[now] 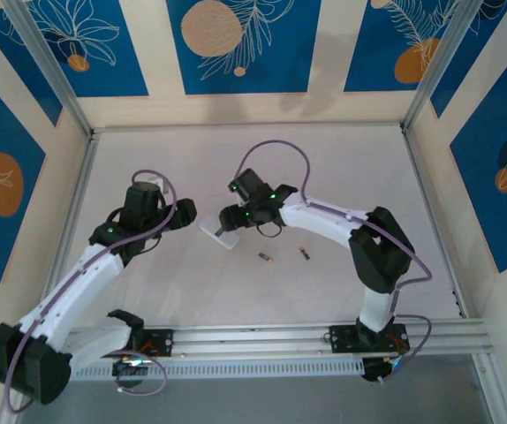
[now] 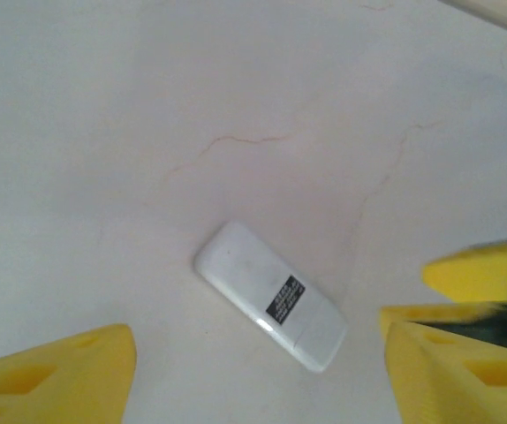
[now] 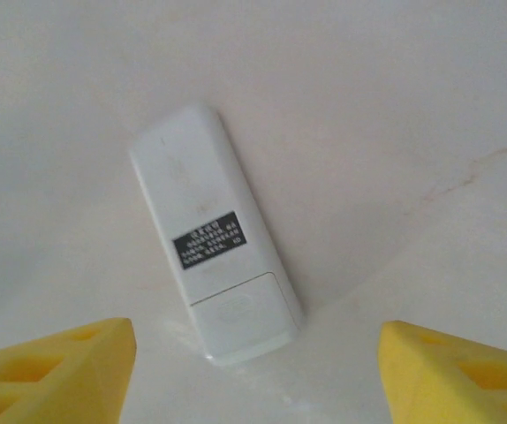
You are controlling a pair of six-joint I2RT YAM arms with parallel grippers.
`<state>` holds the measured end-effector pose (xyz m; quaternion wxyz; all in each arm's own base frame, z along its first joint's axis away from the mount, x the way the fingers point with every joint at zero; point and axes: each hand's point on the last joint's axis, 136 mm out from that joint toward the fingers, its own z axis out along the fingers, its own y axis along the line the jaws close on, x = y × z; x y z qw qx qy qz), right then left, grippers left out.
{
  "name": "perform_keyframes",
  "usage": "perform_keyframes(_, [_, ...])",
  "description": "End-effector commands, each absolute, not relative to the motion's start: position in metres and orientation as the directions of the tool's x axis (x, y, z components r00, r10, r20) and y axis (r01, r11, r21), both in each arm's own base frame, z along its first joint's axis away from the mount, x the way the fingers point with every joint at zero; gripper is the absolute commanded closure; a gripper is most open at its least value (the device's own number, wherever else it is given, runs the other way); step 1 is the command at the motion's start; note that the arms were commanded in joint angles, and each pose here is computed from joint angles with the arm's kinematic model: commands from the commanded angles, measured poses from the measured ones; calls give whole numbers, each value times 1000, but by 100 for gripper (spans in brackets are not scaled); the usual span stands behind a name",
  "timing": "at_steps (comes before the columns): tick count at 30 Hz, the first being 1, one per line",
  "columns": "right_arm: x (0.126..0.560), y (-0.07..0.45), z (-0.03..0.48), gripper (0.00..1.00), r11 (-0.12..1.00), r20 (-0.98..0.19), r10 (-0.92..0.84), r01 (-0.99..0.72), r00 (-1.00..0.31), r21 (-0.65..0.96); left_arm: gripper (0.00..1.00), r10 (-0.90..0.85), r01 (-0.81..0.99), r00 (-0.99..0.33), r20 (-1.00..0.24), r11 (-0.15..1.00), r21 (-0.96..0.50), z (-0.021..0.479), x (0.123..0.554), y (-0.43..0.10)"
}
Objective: Load the batteries into the remote control
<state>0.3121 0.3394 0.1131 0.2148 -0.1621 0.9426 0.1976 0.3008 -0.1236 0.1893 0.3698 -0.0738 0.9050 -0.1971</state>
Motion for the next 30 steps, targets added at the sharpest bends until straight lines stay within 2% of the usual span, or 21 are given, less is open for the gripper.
perform_keyframes(1, [286, 330, 102, 29, 881, -248, -4, -121, -969, 458, 38, -294, 46, -714, -635, 886, -461, 178, 324, -136])
perform_keyframes(3, [280, 327, 97, 32, 873, -158, 91, 2, -983, 487, 51, -265, 60, -728, -633, 894, -444, 165, 334, -141])
perform_keyframes(9, [269, 339, 87, 37, 819, -3, 230, 192, -973, 541, 60, -210, 85, -770, -602, 902, -424, 124, 358, -152])
perform_keyframes(13, [269, 342, 76, 44, 808, 39, 296, 272, -954, 522, 61, -164, 93, -794, -585, 919, -383, 98, 368, -153])
perform_keyframes(22, [271, 347, 53, 47, 797, 84, 363, 356, -928, 487, 61, -132, 93, -852, -507, 915, -393, 50, 369, -160])
perform_keyframes(30, [273, 349, 36, 50, 795, 103, 389, 390, -916, 465, 57, -109, 96, -861, -497, 924, -369, 33, 366, -157])
